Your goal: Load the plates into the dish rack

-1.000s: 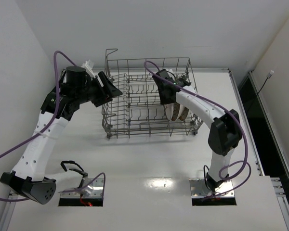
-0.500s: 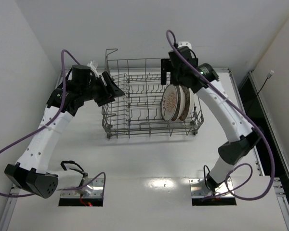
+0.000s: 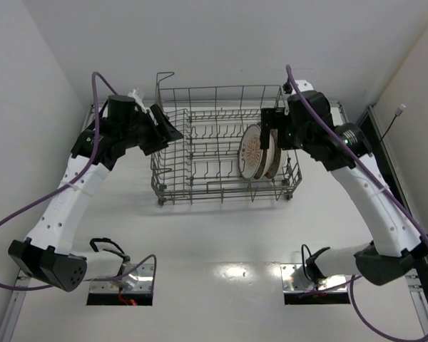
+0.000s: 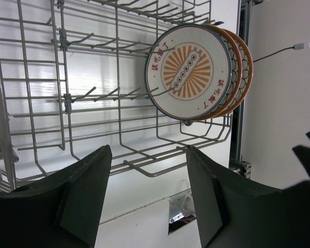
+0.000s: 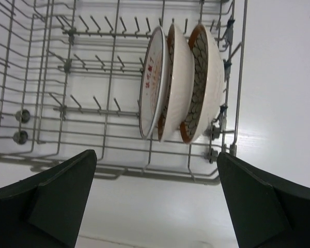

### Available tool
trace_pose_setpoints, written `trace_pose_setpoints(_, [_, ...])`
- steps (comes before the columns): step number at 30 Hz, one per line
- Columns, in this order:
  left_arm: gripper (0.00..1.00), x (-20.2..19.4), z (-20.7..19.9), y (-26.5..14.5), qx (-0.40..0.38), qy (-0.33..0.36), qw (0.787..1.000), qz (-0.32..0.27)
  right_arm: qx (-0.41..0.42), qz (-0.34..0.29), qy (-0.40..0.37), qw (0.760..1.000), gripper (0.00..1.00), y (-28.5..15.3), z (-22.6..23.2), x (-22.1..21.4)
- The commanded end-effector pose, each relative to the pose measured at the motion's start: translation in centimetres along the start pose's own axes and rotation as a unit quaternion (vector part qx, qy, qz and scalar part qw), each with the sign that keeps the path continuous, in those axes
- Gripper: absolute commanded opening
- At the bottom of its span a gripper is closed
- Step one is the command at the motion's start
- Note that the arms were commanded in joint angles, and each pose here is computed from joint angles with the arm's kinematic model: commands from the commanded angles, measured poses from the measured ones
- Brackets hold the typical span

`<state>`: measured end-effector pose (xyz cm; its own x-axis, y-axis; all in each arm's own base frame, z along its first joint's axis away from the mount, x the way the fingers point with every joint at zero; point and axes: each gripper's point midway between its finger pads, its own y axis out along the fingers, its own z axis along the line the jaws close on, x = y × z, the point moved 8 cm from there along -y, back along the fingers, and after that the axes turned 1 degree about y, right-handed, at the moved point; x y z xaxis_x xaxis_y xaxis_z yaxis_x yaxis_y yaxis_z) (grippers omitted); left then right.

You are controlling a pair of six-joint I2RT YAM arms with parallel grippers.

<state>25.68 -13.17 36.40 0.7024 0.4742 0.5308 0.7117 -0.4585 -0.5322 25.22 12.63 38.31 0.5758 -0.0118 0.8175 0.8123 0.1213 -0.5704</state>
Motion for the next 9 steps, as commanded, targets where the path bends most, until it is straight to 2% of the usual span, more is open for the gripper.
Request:
trace_pose_setpoints(1, [0.57, 1.3, -0.4, 0.0, -0.006, 0.011, 0.999, -0.033, 0.027, -0.028, 0.003, 0.999, 1.00, -2.1, -0.7, -0.6])
trace_pose_setpoints(9, [0.57, 0.8, 0.3, 1.6, -0.002, -0.001, 1.000, -0.022, 0.004, -0.021, 0.013, 1.000, 1.00, -2.5, -1.9, -2.3])
